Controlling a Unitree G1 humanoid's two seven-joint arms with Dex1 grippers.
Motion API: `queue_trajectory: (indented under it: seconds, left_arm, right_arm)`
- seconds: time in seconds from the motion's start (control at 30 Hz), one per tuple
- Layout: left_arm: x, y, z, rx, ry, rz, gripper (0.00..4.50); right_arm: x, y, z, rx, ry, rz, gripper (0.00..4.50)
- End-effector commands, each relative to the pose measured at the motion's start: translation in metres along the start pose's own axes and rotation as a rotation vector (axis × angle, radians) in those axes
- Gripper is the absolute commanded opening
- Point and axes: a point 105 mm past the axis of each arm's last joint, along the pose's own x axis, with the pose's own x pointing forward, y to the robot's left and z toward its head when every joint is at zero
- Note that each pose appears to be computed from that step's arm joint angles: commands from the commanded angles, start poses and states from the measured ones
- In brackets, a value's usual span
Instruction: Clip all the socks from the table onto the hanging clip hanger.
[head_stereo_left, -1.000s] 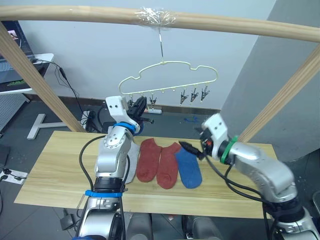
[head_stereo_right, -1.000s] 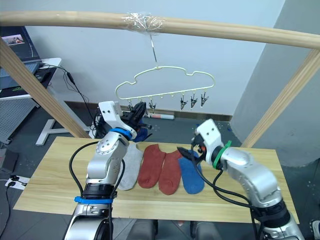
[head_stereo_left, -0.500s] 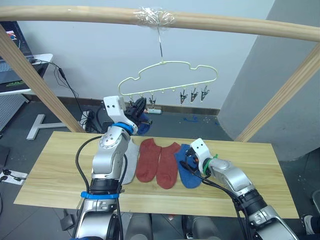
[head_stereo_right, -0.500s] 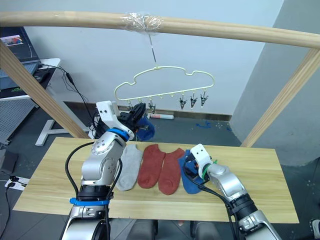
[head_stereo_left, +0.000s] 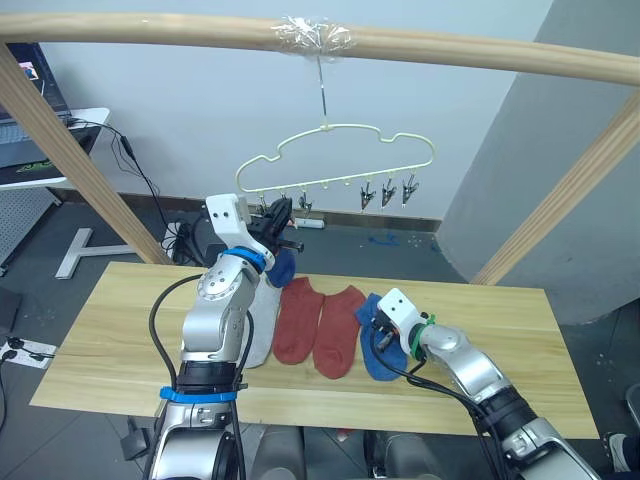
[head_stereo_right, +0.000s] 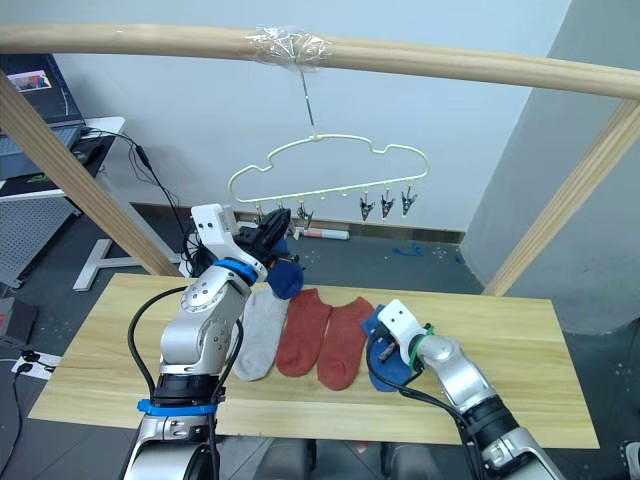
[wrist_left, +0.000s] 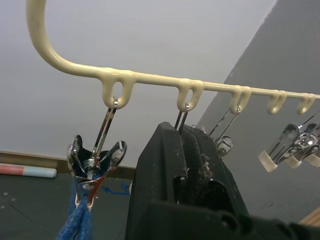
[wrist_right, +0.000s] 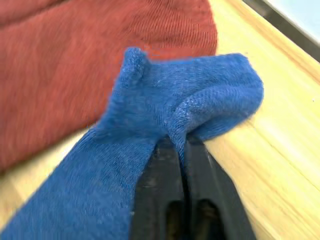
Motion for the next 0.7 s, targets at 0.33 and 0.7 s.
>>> queue_trajectory:
  seconds: [0.33, 0.7]
  left_arm:
    - [-0.018, 0.004, -0.003, -0.726, 0.252, -0.213, 0.00]
    - [-0.023, -0.018, 0.007, -0.786, 0.301, -0.321, 0.00]
  right_arm:
    - [-0.063, 0.020, 0.114, -0.134, -0.376, 0.257, 0.07]
    - [-0.061, 0.019, 0.172, -0.146, -0.493, 0.237, 0.07]
